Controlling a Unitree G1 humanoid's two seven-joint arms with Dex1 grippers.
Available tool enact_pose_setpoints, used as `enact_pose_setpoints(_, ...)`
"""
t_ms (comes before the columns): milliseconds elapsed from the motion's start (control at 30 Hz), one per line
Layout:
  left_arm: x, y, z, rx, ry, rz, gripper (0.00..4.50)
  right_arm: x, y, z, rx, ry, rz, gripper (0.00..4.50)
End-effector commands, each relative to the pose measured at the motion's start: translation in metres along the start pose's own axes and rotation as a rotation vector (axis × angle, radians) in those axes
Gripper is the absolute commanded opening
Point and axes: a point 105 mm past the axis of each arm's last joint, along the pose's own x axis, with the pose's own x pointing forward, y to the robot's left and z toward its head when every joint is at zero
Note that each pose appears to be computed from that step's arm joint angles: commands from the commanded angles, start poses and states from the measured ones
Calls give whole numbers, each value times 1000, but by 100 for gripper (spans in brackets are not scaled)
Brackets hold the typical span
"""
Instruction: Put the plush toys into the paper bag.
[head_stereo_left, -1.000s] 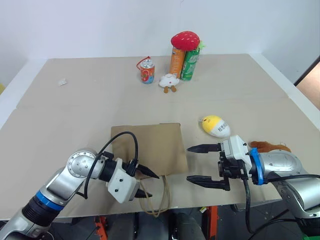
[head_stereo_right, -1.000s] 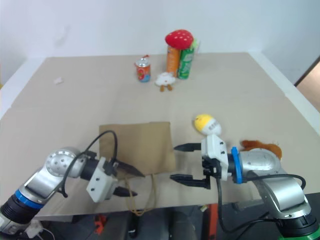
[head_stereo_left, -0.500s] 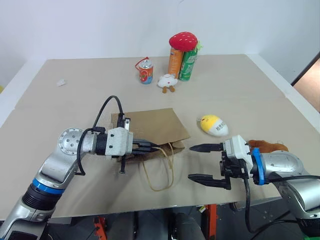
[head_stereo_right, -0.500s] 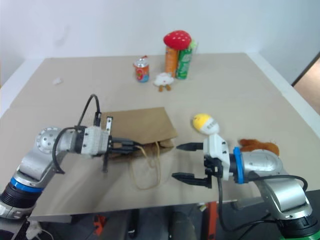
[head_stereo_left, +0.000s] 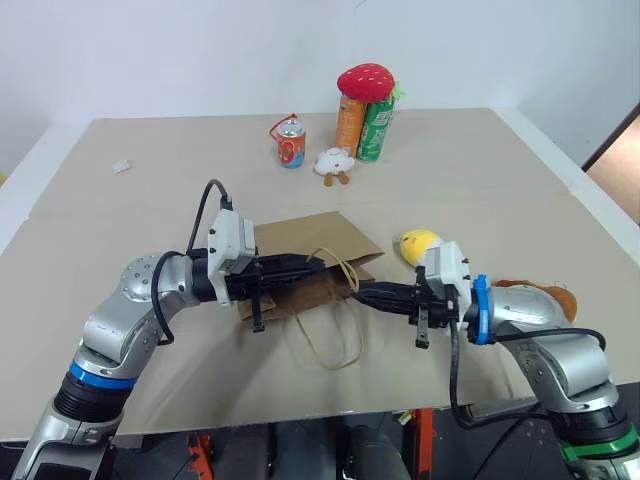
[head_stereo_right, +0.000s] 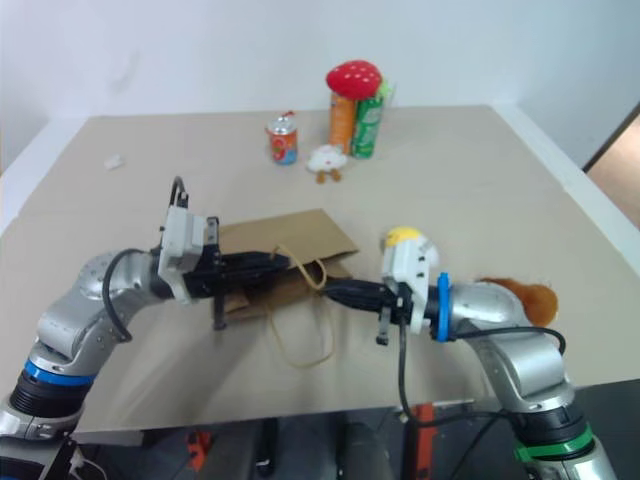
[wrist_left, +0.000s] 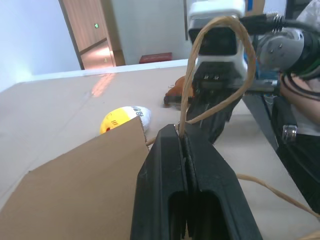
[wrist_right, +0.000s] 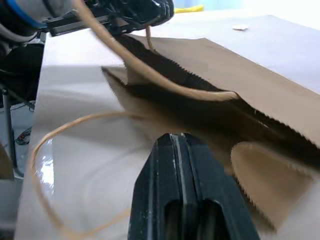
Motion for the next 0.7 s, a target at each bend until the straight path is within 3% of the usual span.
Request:
enact_pose_setpoints(33, -3, -4, 13, 16, -32, 5, 0, 32, -9, 9, -1, -34, -43, 5)
enact_pose_setpoints(267, -4, -2, 13, 20, -29, 48, 0, 63, -10, -31, 50, 106, -122, 5)
enact_pose_setpoints(533, -7, 13, 16, 91, -41, 193, 0, 60, -5, -67, 15, 253, -160, 5)
enact_pose_setpoints(700, -21, 22, 11, 36, -39, 289, 0, 56, -9, -72, -2, 266, -193, 5)
